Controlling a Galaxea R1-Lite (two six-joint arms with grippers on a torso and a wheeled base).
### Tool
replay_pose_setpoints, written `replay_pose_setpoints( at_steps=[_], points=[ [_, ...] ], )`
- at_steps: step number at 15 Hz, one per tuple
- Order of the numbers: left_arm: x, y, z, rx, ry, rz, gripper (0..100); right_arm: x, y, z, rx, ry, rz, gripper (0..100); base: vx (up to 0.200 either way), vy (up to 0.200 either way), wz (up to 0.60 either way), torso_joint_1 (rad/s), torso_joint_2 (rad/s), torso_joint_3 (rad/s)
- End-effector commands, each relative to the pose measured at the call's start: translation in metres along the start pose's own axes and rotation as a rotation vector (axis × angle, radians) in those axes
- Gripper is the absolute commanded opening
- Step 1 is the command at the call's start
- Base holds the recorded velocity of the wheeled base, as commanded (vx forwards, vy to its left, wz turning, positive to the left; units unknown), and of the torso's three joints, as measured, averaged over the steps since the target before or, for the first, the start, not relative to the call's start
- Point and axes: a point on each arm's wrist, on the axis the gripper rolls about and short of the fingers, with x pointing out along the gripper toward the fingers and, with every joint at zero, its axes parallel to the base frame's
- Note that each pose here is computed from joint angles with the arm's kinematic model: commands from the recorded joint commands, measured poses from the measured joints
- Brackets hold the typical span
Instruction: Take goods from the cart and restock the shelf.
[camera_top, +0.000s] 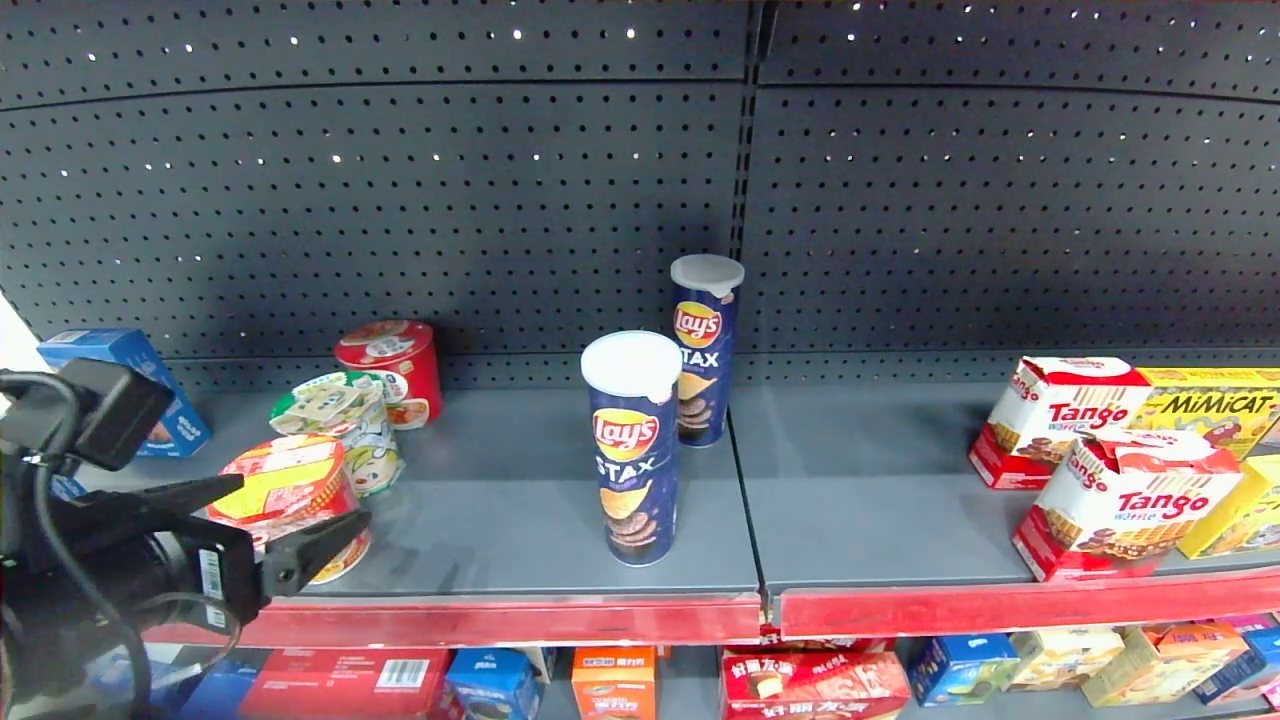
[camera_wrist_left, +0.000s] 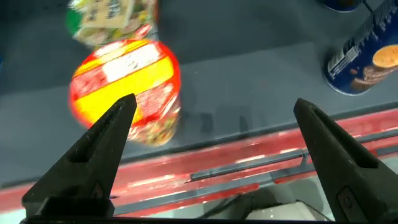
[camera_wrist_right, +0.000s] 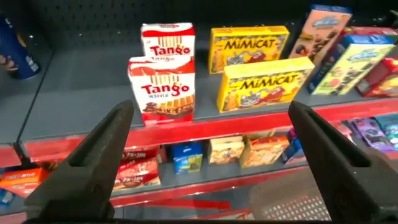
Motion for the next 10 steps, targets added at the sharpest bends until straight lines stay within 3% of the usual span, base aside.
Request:
replay_pose_setpoints(
  at_steps=[1,4,7,10],
  points=[
    [0.027,-0.005,-0.007,0.028,0.102,-0.036,100,-0.008,-0.001,0.004,0.008,-0.033,-0.029,100,0.0,0.0,0.0,0.0,0.0,0.0],
    [0.048,-0.006,-0.001,0.094,0.124,-0.051,100,-0.012,-0.002,0.005,-0.008,-0.053,-0.04,100,0.0,0.0,0.0,0.0,0.0,0.0],
    [0.071,-0.009,0.007,0.131,0.139,-0.061,100,-0.017,-0.002,0.006,-0.003,-0.071,-0.074,100,0.0,0.0,0.0,0.0,0.0,0.0],
    [0.084,-0.026,0.012,0.157,0.14,-0.122,100,-0.021,-0.002,0.005,-0.005,-0.065,-0.082,100,0.0,0.0,0.0,0.0,0.0,0.0]
  ],
)
